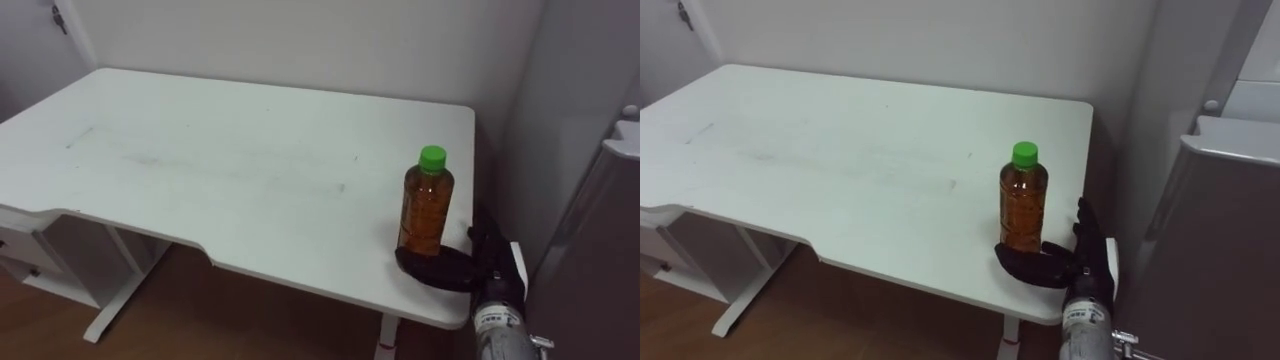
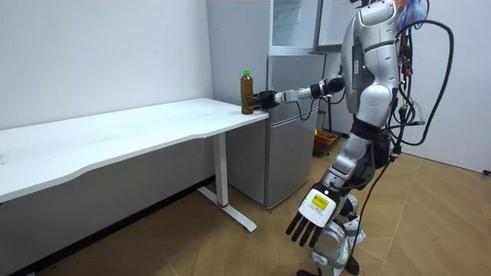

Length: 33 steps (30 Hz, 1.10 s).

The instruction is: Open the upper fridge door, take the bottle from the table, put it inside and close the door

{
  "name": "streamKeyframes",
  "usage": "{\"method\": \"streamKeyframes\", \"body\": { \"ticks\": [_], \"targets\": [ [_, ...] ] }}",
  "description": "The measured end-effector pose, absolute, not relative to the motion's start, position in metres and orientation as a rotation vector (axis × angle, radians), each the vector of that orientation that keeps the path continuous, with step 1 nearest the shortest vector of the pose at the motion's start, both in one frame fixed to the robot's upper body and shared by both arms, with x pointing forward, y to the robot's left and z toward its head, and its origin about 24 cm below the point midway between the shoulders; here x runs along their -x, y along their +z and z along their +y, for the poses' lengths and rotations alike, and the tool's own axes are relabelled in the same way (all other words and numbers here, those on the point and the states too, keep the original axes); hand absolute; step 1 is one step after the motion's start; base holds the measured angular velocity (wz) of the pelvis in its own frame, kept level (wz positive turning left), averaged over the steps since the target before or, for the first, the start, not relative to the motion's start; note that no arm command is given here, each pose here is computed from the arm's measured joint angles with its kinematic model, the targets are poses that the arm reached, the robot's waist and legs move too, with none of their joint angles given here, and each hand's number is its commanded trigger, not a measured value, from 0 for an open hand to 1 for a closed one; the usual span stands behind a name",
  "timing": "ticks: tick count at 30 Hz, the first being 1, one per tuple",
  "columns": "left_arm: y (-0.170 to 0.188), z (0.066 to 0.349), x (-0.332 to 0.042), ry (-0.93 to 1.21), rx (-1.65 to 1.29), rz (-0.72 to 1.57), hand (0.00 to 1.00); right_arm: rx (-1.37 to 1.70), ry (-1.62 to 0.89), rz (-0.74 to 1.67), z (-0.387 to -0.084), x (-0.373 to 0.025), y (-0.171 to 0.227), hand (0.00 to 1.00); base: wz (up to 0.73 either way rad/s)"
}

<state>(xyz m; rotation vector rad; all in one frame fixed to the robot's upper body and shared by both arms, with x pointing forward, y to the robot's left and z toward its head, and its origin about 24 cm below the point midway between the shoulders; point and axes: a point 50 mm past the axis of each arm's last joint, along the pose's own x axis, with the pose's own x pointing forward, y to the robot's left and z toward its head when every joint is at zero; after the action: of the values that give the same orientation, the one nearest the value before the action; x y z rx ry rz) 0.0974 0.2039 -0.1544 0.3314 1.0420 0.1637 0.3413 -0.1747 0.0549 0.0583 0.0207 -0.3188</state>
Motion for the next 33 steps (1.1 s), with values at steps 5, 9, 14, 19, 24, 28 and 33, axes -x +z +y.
{"method": "streamKeyframes", "body": {
  "ticks": [5,9,14,19,24,28,33],
  "targets": [
    [-0.155,0.203,-0.098,0.150,-0.327,1.042,0.00,-0.013,-0.303,0.008,-0.175,-0.343,0.056,0.00,0.00],
    [-0.154,0.201,-0.100,0.127,-0.328,1.036,0.00,0.030,-0.279,-0.007,-0.171,-0.344,0.058,0.00,-0.07],
    [-0.154,0.203,-0.099,0.104,-0.334,1.037,0.00,0.030,-0.226,-0.041,-0.159,-0.348,0.068,0.00,0.03],
    [-0.154,0.202,-0.100,0.102,-0.334,1.035,0.00,0.051,-0.158,-0.155,-0.138,-0.347,0.091,0.00,0.00],
    [-0.154,0.204,-0.100,0.107,-0.337,1.040,0.00,0.054,-0.142,-0.170,-0.129,-0.348,0.095,0.00,0.00],
    [-0.154,0.204,-0.101,0.106,-0.338,1.038,0.00,0.048,-0.135,-0.156,-0.126,-0.348,0.093,0.00,0.00],
    [-0.154,0.206,-0.100,0.116,-0.333,1.040,0.00,0.048,-0.136,-0.155,-0.126,-0.348,0.093,0.00,0.00]
  ]
}}
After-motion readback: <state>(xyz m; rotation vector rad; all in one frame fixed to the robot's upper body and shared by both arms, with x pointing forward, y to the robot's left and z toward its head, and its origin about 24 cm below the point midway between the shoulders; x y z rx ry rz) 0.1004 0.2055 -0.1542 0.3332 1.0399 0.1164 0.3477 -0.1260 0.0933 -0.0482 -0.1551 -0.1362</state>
